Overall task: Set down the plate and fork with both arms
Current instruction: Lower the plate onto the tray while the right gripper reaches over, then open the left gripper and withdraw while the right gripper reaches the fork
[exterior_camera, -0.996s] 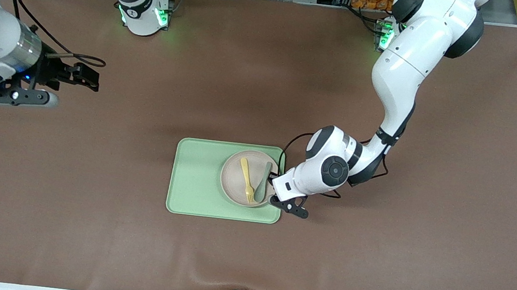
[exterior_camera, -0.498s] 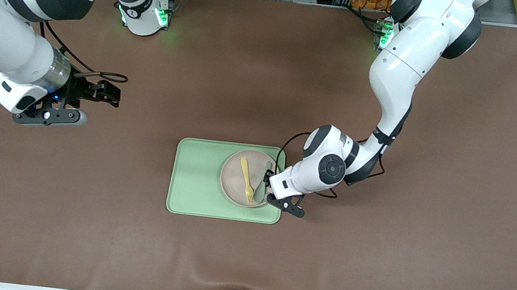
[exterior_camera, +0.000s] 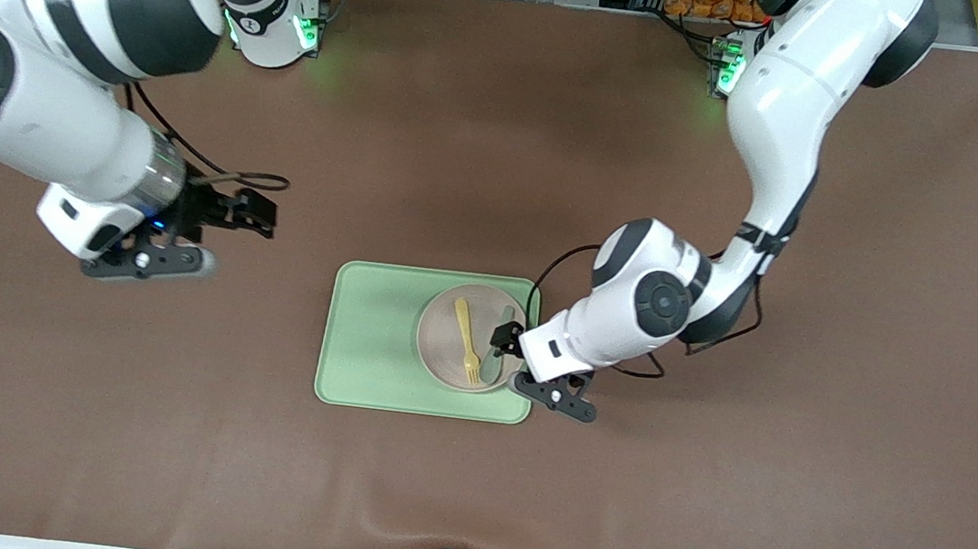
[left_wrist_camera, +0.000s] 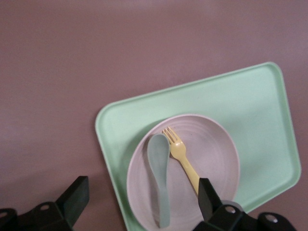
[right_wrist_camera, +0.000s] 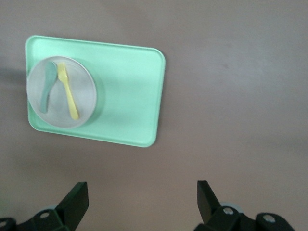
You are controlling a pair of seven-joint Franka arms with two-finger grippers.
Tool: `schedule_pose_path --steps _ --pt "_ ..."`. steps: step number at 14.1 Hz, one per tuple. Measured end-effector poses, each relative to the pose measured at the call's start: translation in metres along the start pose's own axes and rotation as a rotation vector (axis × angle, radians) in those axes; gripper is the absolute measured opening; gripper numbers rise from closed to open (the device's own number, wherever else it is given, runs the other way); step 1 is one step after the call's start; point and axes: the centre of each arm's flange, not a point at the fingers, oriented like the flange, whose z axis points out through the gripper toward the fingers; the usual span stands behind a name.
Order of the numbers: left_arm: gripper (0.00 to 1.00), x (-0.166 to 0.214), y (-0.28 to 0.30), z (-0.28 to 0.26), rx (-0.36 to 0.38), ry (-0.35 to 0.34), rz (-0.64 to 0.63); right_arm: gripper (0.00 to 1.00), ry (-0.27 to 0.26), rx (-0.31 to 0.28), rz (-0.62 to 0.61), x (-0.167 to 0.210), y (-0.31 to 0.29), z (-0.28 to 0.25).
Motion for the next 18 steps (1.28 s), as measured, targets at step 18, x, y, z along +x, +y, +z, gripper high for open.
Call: schedule_pose_path --steps 18 --pt "1.0 -0.069 -0.182 -0.382 0.395 -0.161 -0.248 1.0 0.108 -0.022 -0.09 0.053 -0.202 0.235"
